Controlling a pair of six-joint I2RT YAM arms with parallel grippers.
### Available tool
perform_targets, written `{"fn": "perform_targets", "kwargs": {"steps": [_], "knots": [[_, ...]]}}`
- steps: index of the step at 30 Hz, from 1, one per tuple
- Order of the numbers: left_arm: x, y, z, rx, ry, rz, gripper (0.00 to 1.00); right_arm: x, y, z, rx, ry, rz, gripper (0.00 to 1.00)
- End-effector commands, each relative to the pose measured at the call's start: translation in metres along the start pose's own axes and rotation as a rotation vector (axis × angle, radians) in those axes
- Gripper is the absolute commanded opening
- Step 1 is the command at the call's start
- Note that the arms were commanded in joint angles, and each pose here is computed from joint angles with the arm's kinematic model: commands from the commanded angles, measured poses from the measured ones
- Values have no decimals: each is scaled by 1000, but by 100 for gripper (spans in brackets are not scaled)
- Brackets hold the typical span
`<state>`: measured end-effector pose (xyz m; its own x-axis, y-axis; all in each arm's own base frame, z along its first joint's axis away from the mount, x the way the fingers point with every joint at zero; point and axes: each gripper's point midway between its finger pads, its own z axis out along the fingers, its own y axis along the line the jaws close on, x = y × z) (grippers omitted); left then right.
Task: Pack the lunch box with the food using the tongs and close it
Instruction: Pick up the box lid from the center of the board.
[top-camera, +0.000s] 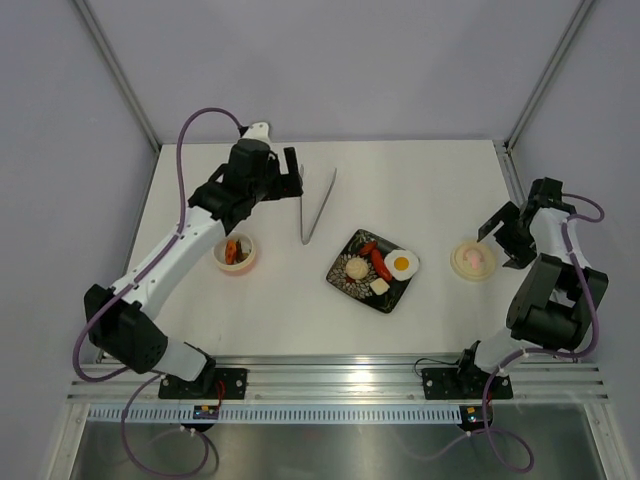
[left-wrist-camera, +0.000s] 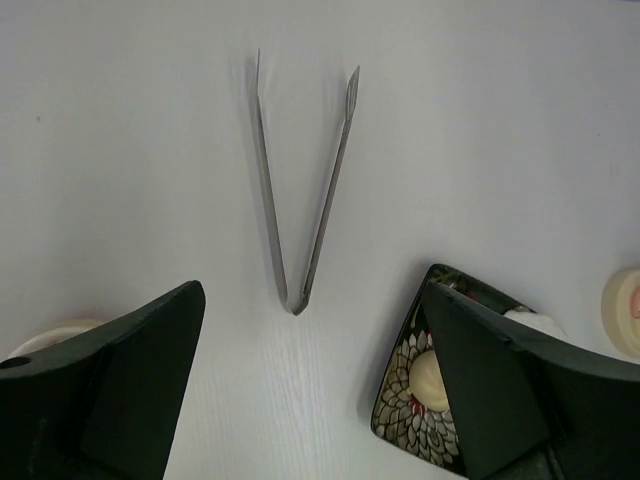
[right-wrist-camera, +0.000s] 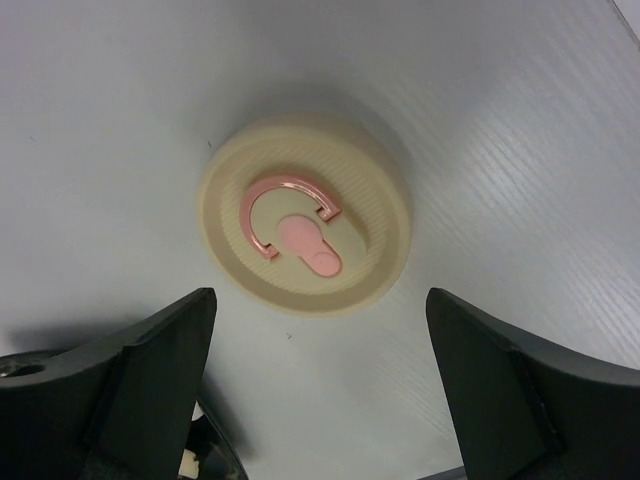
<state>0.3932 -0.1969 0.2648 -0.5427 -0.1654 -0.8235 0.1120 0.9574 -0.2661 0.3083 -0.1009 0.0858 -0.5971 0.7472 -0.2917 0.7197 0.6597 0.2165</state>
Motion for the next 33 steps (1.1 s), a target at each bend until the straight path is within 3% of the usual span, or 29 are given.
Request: {"fn": "perform_targets", "kwargs": {"steps": [1, 6, 13, 23, 33], "knots": [[35, 20, -12, -46, 82, -6, 95, -8, 13, 3, 28, -16, -169, 93], [67, 32, -27, -53, 154, 3, 95, -2, 23, 25, 121, 27, -311, 94], [86, 40, -42, -44, 170, -14, 94, 2, 12, 47, 209, 74, -365, 94], [96, 46, -45, -57, 190, -6, 94, 24, 11, 71, 169, 172, -380, 87], [95, 51, -52, -75, 179, -5, 94, 30, 19, 67, 118, 178, -353, 43]]}}
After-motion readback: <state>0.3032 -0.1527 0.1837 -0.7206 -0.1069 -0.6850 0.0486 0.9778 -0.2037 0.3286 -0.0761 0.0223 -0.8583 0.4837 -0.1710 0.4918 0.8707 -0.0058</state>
